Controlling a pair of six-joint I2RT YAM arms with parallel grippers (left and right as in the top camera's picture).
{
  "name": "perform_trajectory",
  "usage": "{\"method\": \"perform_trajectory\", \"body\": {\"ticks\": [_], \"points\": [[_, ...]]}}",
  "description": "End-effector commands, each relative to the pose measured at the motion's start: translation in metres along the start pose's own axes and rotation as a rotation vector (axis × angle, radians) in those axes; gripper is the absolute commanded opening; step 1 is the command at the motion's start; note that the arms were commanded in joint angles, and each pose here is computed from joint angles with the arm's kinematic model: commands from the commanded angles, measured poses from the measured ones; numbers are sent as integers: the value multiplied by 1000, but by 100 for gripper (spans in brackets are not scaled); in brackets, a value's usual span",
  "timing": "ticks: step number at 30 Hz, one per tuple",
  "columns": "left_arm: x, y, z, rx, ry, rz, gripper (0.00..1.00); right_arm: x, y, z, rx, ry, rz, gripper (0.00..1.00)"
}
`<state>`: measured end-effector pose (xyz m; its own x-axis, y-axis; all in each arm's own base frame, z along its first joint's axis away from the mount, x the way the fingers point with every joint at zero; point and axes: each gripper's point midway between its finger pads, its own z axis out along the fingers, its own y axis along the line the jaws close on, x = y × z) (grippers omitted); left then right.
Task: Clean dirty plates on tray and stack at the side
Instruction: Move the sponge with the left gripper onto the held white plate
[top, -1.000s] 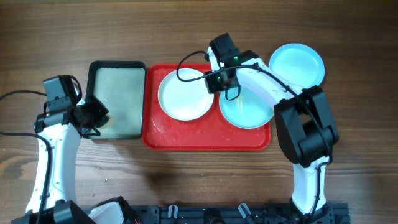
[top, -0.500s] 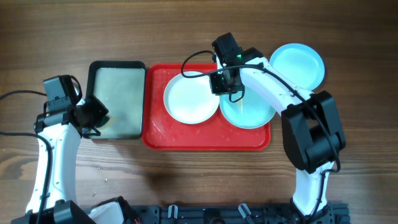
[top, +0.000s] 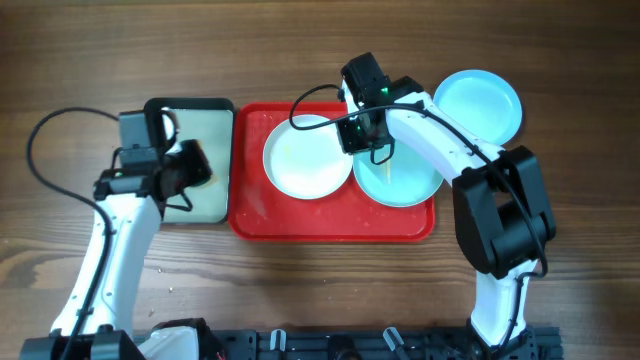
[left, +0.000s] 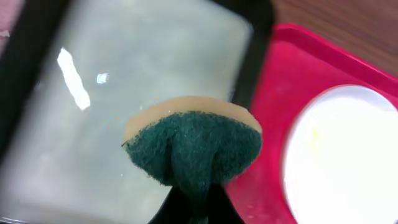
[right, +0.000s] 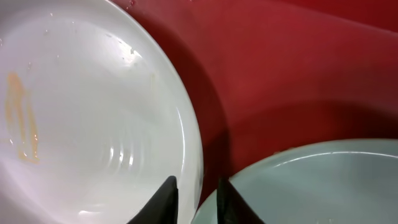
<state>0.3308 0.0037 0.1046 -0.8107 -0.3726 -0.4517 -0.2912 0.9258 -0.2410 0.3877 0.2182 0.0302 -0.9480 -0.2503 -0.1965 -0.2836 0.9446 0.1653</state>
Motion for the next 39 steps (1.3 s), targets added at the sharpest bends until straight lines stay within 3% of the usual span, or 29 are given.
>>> {"method": "perform_trajectory", "body": {"ticks": [1, 7, 17, 26, 30, 39], "points": [[7, -27, 2, 52, 2, 94, 4, -4, 2, -9, 8, -25, 11, 21], [11, -57, 2, 107, -16, 169, 4, -8, 5, 4, -26, -69, 2, 20], [21, -80, 15, 141, 4, 230, 4, -7, 15, 5, -91, -64, 79, 4], [23, -92, 17, 162, -4, 251, 4, -2, 26, 4, -155, -30, 146, 9], [23, -100, 16, 180, -16, 258, 4, -9, 26, 4, -153, -64, 117, 22], [26, -111, 20, 228, 7, 194, 4, -12, 18, 8, -109, -79, 89, 18]]}}
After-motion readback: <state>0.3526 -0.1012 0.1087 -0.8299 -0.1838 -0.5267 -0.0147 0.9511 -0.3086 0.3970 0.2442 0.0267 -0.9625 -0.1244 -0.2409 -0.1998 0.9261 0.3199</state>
